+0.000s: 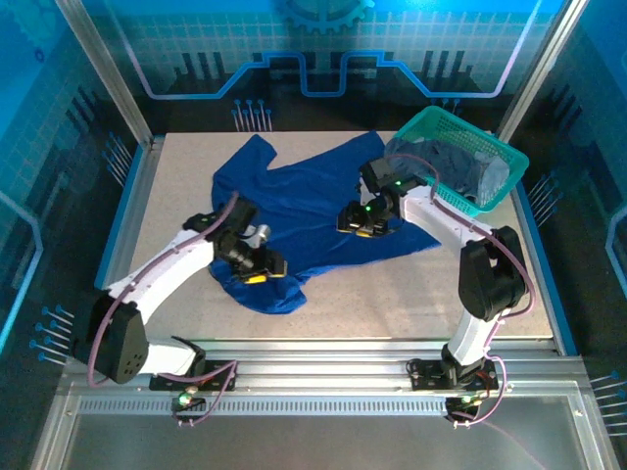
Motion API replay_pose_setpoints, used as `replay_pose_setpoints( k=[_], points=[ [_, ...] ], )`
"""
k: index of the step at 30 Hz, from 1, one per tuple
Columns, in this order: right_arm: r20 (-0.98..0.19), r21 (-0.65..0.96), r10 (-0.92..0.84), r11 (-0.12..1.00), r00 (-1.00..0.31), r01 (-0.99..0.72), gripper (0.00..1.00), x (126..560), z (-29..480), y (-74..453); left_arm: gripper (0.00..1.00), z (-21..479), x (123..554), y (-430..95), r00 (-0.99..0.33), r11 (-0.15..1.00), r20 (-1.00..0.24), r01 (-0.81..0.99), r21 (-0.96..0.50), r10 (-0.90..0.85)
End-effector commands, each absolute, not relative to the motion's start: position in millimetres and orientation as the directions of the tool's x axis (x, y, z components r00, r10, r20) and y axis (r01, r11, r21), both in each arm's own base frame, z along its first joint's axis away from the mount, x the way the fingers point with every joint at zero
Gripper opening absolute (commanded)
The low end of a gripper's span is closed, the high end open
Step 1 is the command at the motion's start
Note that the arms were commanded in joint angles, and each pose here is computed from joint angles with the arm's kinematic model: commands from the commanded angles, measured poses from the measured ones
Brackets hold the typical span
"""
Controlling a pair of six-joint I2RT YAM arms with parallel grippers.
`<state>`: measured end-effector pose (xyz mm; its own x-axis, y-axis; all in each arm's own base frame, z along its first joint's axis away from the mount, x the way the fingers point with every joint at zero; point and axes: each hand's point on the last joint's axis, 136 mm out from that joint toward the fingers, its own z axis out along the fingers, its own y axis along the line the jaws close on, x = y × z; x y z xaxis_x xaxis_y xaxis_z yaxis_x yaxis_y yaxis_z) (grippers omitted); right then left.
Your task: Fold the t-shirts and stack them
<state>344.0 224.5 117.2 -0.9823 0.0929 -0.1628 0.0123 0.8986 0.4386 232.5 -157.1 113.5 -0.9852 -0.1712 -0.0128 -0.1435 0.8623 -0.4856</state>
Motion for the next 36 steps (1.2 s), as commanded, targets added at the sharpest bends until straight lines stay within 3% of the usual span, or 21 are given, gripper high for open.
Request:
replay_pose_setpoints(
  k=[1, 8, 17, 22, 26, 28, 30, 36],
  points=[
    [-0.145, 0.416, 0.084, 0.909, -0.986, 0.016, 0.5, 338.6, 107.2, 217.9, 0.34, 84.0, 251.2, -111.7, -0.817, 0.731, 0.07, -0.547, -0.408, -0.573],
    [-0.155, 0.401, 0.048, 0.916, -0.987, -0.019, 0.47, 339.3, 101.8, 223.1, 0.06, 25.9, 253.8, -87.8, -0.692, 0.671, 0.153, -0.721, -0.173, -0.705],
    [-0.153, 0.387, 0.035, 0.922, -0.988, -0.027, 0.47, 339.0, 99.2, 225.2, 0.04, -2.5, 291.7, -28.6, -0.72, 0.723, 0.087, -0.691, 0.001, -0.688],
    [-0.156, 0.375, 0.033, 0.927, -0.987, -0.028, 0.47, 334.6, 101.3, 221.8, 0.14, 6.2, 361.7, 0.6, -0.806, 0.807, -0.053, -0.59, -0.009, -0.59],
    [-0.18, 0.356, 0.031, 0.934, -0.983, -0.035, 0.47, 329.2, 110.2, 214.7, 0.48, 62.3, 382.6, 12.0, -0.811, 0.831, -0.237, -0.556, 0.026, -0.535],
    [-0.197, 0.344, 0.035, 0.938, -0.98, -0.036, 0.47, 326.7, 115.5, 208.8, 0.5, 89.2, 365.5, 2.3, -0.801, 0.83, -0.286, -0.556, 0.033, -0.526],
    [-0.209, 0.342, 0.037, 0.939, -0.977, -0.037, 0.47, 323.7, 119.3, 204.8, 0.5, 96.7, 336.5, -15.9, -0.804, 0.829, -0.259, -0.559, 0.024, -0.534],
    [-0.238, 0.358, 0.057, 0.933, -0.97, -0.033, 0.49, 319.2, 125.9, 191.1, 0.5, 79.9, 232.6, -95.0, -0.845, 0.848, -0.069, -0.53, -0.029, -0.531]
  ],
)
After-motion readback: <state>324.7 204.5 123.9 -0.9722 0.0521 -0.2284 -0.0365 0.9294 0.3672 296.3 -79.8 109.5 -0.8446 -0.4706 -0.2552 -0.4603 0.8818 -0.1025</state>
